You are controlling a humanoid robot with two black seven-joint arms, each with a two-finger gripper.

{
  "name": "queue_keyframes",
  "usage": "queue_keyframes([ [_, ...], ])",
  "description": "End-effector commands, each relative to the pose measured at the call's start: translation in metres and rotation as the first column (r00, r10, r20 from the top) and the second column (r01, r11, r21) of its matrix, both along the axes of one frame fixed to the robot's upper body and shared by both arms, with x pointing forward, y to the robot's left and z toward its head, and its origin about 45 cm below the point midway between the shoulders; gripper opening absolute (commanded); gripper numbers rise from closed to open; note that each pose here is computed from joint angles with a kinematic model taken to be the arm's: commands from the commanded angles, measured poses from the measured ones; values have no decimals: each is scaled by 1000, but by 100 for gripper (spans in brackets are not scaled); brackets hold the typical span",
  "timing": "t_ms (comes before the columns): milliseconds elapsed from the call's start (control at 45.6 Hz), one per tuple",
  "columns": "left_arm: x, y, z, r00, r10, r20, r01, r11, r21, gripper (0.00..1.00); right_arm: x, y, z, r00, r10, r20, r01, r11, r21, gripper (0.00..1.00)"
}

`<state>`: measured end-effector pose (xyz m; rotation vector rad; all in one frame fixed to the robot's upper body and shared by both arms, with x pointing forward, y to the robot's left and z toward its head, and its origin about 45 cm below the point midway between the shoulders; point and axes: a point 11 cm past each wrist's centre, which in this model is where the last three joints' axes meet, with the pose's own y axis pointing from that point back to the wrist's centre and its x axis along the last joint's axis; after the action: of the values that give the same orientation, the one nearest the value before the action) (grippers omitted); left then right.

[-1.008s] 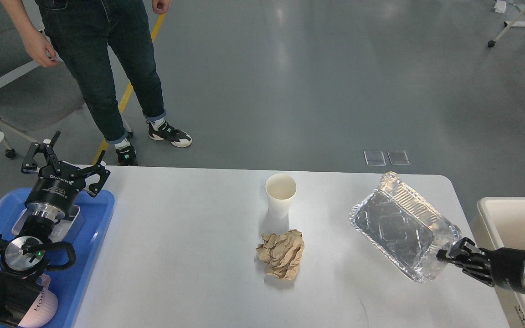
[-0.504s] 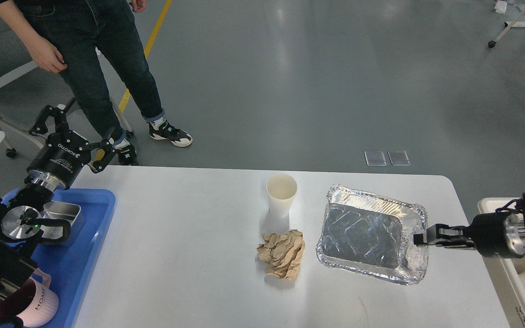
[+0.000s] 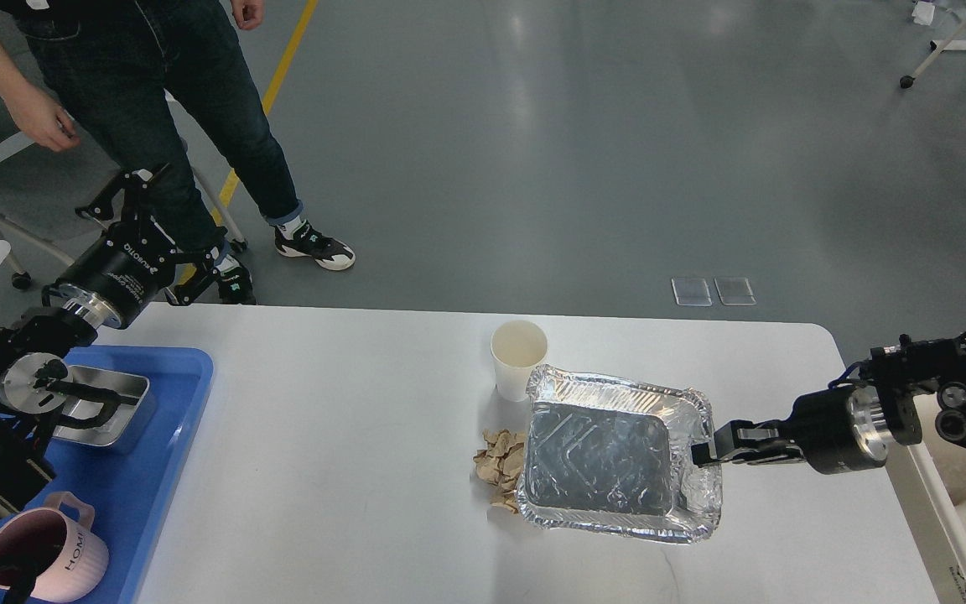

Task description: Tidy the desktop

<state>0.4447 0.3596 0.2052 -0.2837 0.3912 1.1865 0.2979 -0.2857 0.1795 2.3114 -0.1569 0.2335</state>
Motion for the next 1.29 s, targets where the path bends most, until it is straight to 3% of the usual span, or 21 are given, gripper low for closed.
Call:
queue_keyframes([
  [0, -2, -5, -2, 1000, -11, 2, 11, 1000, -6, 98, 3, 1, 0, 1000, -3, 7, 3, 1000, 0, 0],
  [66, -6, -14, -4, 999, -36, 8, 36, 999, -12, 98, 4, 1, 1, 1000, -7, 8, 7, 1000, 2, 0],
  [153, -21, -46, -11, 988, -155, 9, 154, 986, 57, 98, 4, -2, 2, 1000, -14, 13, 14, 1000, -1, 0],
  [263, -39, -67, -3, 973, -229, 17, 216, 938, 273, 98, 6, -5, 6, 1000, -22, 23, 22, 1000, -4, 0],
  [351, -68, -72, -1, 946, -320, -44, 307, 851, 426, 98, 12, -6, 14, 999, -32, 39, 32, 999, 4, 0],
  [416, -85, -56, -1, 920, -351, -172, 387, 756, 528, 98, 16, -4, 19, 998, -40, 46, 39, 999, 16, 0],
  [504, -103, -22, 1, 900, -292, -324, 434, 671, 601, 98, 21, -2, 25, 997, -45, 59, 44, 999, 25, 0],
  [701, -163, 21, 52, 863, -316, -394, 504, 503, 702, 98, 28, 2, 34, 996, -43, 82, 40, 999, 35, 0],
  [833, -179, 52, 111, 868, -376, -325, 476, 444, 759, 98, 31, 3, 39, 995, -40, 97, 37, 999, 35, 0],
  [1030, -197, 82, 175, 834, -386, -394, 521, 320, 791, 98, 33, 1, 43, 993, -43, 106, 40, 999, 34, 0],
  [1271, -202, 92, 196, 814, -374, -443, 554, 273, 787, 98, 35, 1, 46, 993, -55, 108, 51, 998, 46, 0],
])
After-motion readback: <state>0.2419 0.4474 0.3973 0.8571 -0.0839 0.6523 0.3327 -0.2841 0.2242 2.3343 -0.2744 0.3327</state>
